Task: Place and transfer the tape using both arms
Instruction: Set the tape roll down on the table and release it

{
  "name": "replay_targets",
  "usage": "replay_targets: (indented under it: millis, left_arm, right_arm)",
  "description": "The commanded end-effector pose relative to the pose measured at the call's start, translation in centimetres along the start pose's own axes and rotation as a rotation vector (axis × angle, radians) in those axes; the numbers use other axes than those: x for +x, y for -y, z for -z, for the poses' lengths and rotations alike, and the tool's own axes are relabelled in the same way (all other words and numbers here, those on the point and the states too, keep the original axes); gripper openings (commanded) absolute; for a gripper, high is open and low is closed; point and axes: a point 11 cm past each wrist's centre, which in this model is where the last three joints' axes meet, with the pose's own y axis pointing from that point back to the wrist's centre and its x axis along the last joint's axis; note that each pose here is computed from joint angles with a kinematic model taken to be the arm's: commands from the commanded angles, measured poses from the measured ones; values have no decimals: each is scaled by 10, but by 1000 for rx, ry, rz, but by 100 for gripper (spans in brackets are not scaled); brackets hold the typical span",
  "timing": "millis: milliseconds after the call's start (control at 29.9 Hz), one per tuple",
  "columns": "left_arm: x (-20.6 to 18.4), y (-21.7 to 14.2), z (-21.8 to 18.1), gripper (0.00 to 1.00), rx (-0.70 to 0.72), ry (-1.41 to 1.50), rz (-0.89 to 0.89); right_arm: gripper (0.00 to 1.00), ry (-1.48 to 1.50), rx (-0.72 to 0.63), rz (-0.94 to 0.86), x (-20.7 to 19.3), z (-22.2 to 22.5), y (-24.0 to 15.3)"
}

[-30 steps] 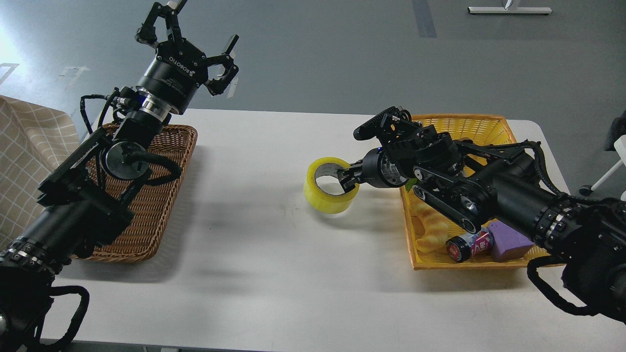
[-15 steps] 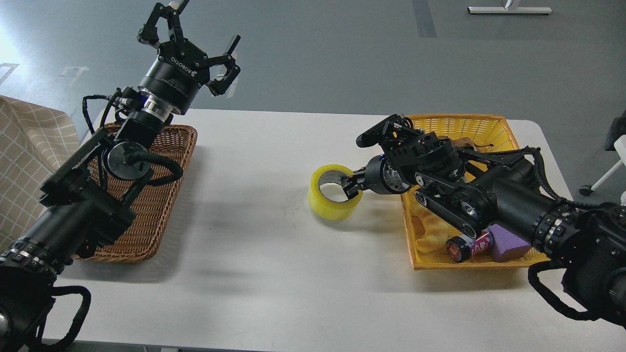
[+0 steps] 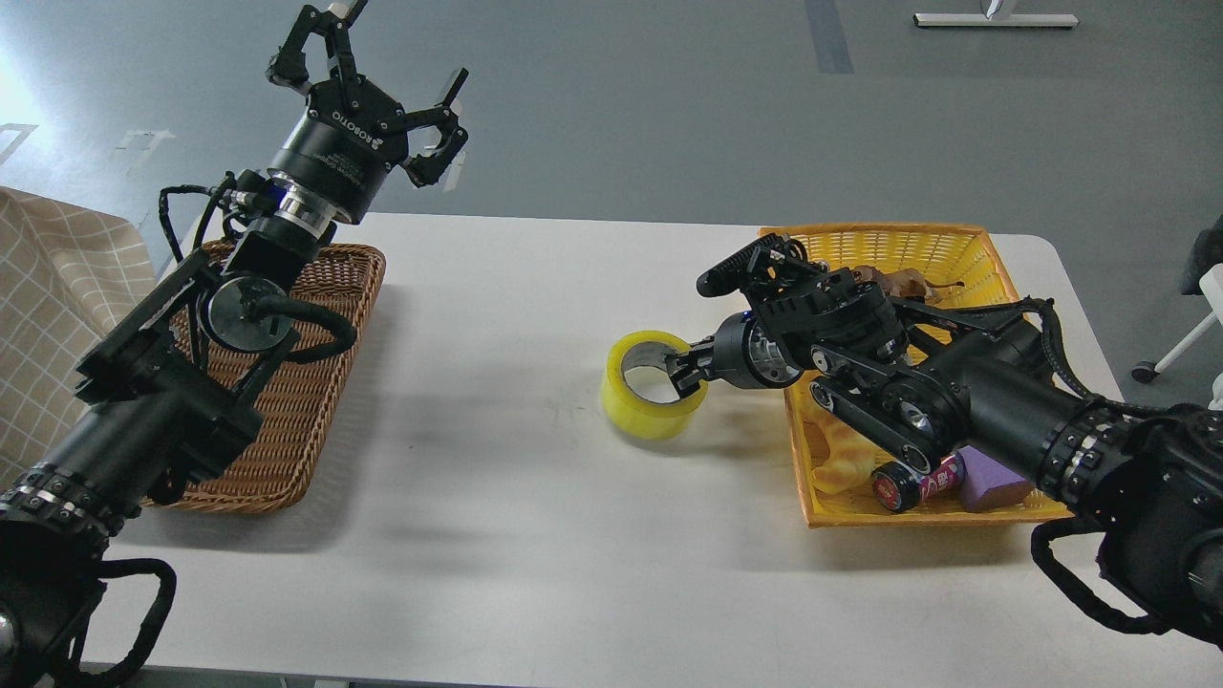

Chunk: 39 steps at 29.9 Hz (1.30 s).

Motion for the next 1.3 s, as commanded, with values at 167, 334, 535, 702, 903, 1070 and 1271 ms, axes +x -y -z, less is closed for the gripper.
replay_targets:
  millis: [167, 334, 535, 702, 903, 1070, 1271]
  left_arm:
    - [1, -1, 0, 98, 1, 0, -3]
    - [1, -1, 1, 98, 0, -3, -3]
    - [1, -1, 0, 98, -1, -1, -3]
    - [1, -1, 1, 98, 0, -3, -3]
    - [1, -1, 1, 98, 0, -3, -3]
    - [1, 0, 0, 98, 0, 1, -2]
    - [1, 0, -1, 98, -1, 1, -2]
  right_arm:
    - [25, 4, 1, 7, -4, 0, 1]
    - [29, 9, 3, 10, -7, 0, 2]
    - [33, 9, 3, 10, -7, 0, 2]
    - [67, 13, 4, 4, -5, 0, 2]
    - [98, 2, 8, -17, 7, 3, -2]
    - [98, -10, 6, -29, 14, 3, -5]
    - [99, -22, 29, -70, 32, 11, -12]
